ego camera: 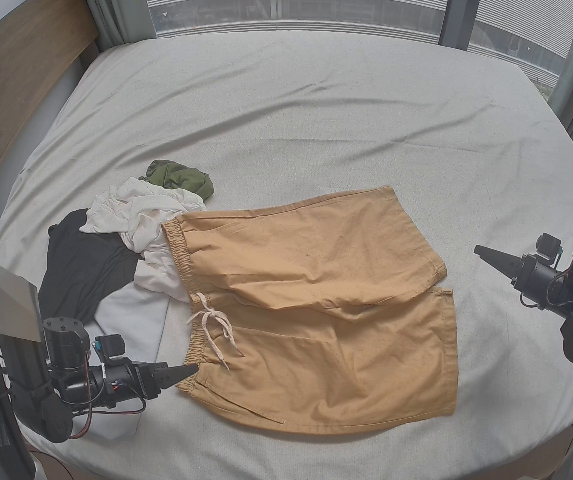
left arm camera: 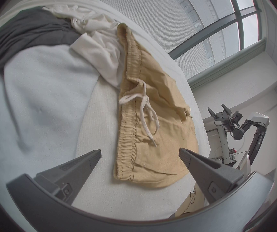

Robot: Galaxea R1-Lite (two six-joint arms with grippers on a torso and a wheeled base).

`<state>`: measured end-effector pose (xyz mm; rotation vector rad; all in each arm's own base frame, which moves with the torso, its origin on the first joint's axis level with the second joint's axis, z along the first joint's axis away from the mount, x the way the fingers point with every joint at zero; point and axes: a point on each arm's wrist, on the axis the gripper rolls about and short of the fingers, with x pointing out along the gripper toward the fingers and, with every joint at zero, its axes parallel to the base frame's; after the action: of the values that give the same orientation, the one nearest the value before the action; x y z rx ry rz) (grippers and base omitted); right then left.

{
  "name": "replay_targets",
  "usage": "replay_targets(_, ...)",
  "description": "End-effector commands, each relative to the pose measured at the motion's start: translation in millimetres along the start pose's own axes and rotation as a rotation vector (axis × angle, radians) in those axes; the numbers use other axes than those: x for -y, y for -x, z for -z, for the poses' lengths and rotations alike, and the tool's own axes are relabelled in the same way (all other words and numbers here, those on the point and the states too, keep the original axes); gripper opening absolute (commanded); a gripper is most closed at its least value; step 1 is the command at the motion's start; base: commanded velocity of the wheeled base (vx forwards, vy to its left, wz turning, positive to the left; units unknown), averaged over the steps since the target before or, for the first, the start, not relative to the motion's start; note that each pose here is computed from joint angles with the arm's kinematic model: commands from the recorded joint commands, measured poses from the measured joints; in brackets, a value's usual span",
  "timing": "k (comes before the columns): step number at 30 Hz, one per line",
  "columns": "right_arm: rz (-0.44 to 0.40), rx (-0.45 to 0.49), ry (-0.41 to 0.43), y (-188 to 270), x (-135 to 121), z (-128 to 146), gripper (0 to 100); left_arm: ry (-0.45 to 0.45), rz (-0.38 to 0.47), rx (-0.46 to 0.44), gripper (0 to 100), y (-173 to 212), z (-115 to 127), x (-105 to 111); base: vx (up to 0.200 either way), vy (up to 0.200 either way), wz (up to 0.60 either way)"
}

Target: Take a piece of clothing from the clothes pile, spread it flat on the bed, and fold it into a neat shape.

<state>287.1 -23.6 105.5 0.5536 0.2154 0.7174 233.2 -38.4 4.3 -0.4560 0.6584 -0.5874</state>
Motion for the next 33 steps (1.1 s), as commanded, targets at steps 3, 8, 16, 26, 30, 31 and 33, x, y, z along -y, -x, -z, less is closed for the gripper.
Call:
replay_targets(3, 0.006, 0.004, 0.000, 0.9, 1.8, -0.7, 100, 0.039, -0.009, -0.082, 100, -7.2, 17.0, -4.3, 0.000, 0.000, 0.00)
replay_targets(8, 0.008, 0.006, 0.001, 1.7, 2.5, -1.6, 100, 0.057, -0.014, -0.114, 100, -9.3, 23.7, -7.3, 0.000, 0.000, 0.00)
replay_targets(16, 0.010, 0.006, 0.000, 2.2, 2.7, -1.4, 100, 0.046, -0.007, -0.131, 0, -19.4, 26.9, -9.1, 0.000, 0.000, 0.00)
replay_targets(26, 0.015, -0.010, -0.017, 4.1, 3.4, 4.1, 100, 0.049, -0.012, -0.129, 0, -20.1, 26.8, -12.2, 0.000, 0.000, 0.00)
replay_targets(30, 0.020, -0.029, -0.031, 5.4, 5.5, 10.5, 100, 0.055, -0.016, -0.135, 0, -16.1, 28.2, -10.6, 0.000, 0.000, 0.00)
replay_targets(31, 0.024, -0.038, -0.026, 5.4, 7.4, 13.5, 100, 0.056, -0.014, -0.144, 0, -12.8, 29.9, -8.5, 0.000, 0.000, 0.00)
replay_targets(33, 0.032, -0.052, -0.031, 5.7, 10.1, 18.3, 100, 0.057, -0.013, -0.150, 0, -8.0, 31.0, -5.6, 0.000, 0.000, 0.00)
